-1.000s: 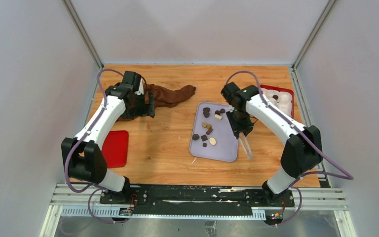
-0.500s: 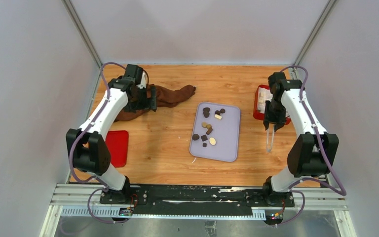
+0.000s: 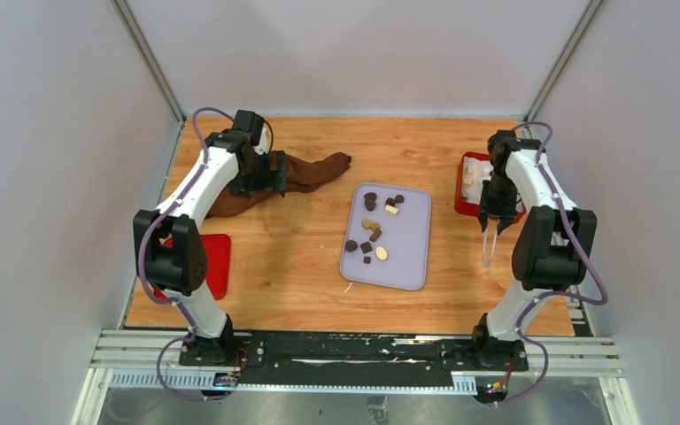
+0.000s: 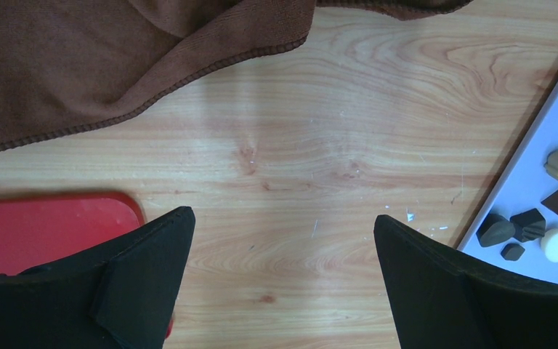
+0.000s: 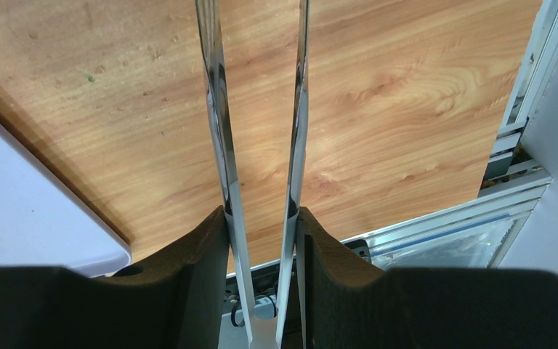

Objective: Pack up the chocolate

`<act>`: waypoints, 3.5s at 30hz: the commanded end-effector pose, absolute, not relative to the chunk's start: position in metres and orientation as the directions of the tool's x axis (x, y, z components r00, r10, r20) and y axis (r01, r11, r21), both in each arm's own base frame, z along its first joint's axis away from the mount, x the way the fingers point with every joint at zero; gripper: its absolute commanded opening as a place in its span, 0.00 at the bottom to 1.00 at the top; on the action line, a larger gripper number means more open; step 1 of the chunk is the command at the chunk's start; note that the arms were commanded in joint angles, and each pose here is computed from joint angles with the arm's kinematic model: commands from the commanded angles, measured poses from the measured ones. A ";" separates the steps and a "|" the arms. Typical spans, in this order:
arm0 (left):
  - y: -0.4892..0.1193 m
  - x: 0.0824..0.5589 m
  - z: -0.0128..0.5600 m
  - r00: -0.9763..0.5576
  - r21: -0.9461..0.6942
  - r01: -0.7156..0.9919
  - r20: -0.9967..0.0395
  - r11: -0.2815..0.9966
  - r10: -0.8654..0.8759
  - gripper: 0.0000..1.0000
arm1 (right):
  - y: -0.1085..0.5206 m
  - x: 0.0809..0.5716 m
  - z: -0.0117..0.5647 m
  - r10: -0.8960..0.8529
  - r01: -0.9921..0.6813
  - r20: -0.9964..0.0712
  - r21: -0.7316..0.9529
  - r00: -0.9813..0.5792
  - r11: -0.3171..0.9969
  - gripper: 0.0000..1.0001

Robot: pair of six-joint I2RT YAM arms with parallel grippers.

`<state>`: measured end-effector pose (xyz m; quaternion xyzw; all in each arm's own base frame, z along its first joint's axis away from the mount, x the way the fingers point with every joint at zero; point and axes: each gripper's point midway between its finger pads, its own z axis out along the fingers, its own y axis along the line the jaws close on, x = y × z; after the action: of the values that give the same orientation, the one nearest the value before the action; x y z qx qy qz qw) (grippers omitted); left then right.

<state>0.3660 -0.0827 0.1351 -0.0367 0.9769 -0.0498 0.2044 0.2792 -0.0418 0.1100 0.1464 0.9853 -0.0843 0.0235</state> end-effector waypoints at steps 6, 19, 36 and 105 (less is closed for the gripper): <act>-0.083 0.371 0.139 -0.912 -0.117 -0.054 -0.399 0.992 -0.097 1.00 | -0.057 0.293 0.108 0.286 0.296 -0.081 -0.169 -0.955 0.940 0.00; -0.082 0.368 0.139 -0.912 -0.113 -0.054 -0.399 0.992 -0.095 1.00 | -0.054 0.287 0.105 0.282 0.290 -0.073 -0.156 -0.957 0.944 0.29; -0.079 0.356 0.141 -0.912 -0.113 -0.045 -0.401 0.993 -0.087 1.00 | -0.052 0.271 0.109 0.284 0.295 -0.086 -0.155 -0.955 0.943 0.40; -0.067 0.318 0.149 -0.898 -0.099 -0.073 -0.427 0.992 -0.108 1.00 | 0.134 0.234 0.097 -0.383 -0.381 0.110 0.038 -0.917 0.924 0.37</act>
<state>0.3228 -0.0725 0.1459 -0.0436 0.9743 -0.0473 0.2159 0.2462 0.1363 0.0972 -0.1702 0.9847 0.0152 -0.0346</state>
